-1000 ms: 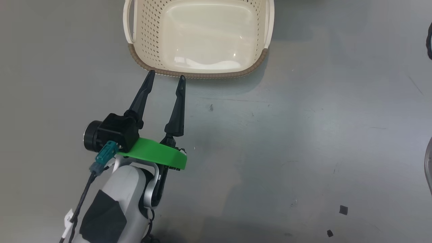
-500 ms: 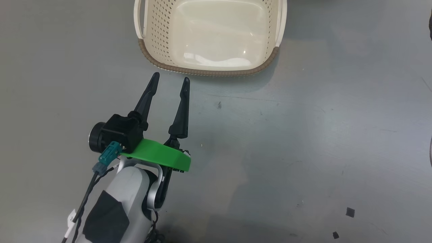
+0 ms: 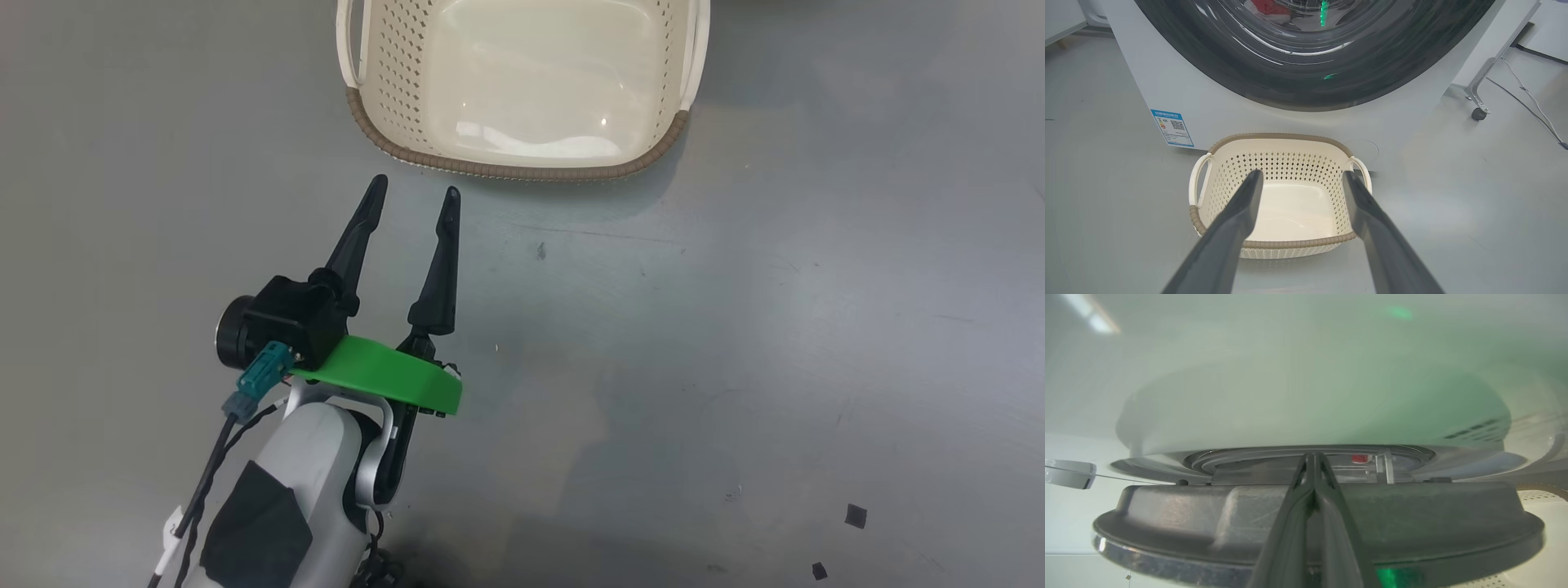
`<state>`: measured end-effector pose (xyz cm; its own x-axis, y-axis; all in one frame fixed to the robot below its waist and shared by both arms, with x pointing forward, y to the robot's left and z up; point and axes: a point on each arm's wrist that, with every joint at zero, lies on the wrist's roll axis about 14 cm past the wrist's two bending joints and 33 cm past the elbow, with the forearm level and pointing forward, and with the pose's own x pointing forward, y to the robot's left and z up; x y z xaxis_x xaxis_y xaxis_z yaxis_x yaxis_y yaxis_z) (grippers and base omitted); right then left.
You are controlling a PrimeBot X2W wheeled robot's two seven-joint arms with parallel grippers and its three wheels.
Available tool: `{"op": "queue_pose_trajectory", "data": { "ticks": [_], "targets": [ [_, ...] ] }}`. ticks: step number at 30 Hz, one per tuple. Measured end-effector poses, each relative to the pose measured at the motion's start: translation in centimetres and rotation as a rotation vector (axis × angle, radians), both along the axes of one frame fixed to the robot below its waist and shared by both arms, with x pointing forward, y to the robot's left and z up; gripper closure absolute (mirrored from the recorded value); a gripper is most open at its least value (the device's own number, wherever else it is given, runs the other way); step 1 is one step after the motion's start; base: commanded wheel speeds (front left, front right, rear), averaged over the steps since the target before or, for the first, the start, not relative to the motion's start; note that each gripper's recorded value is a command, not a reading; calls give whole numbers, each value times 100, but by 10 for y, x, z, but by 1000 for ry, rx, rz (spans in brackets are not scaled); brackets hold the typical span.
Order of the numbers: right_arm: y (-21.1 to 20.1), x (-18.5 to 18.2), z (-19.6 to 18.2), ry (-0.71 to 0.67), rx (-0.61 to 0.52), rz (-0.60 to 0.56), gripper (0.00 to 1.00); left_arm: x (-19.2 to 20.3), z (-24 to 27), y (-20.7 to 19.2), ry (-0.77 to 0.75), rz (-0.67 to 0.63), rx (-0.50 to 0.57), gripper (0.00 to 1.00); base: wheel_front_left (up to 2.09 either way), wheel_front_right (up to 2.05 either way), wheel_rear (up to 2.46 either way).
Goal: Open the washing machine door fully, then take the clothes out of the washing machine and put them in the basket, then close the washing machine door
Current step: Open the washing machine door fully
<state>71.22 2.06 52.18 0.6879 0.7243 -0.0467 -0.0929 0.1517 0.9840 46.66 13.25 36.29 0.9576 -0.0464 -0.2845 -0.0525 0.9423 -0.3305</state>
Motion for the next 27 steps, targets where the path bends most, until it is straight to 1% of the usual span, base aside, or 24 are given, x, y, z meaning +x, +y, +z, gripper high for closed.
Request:
{"op": "queue_pose_trajectory", "data": {
  "ticks": [18, 27],
  "targets": [
    [-1, -3, -10, 62, -16, 36, 100, 1, 5, -1, -11, -2, -3, 0, 0, 0, 0],
    [-1, -17, -11, 96, -8, 71, 100, 2, 17, -1, -39, 0, -1, 0, 0, 0, 0]
  ]
}}
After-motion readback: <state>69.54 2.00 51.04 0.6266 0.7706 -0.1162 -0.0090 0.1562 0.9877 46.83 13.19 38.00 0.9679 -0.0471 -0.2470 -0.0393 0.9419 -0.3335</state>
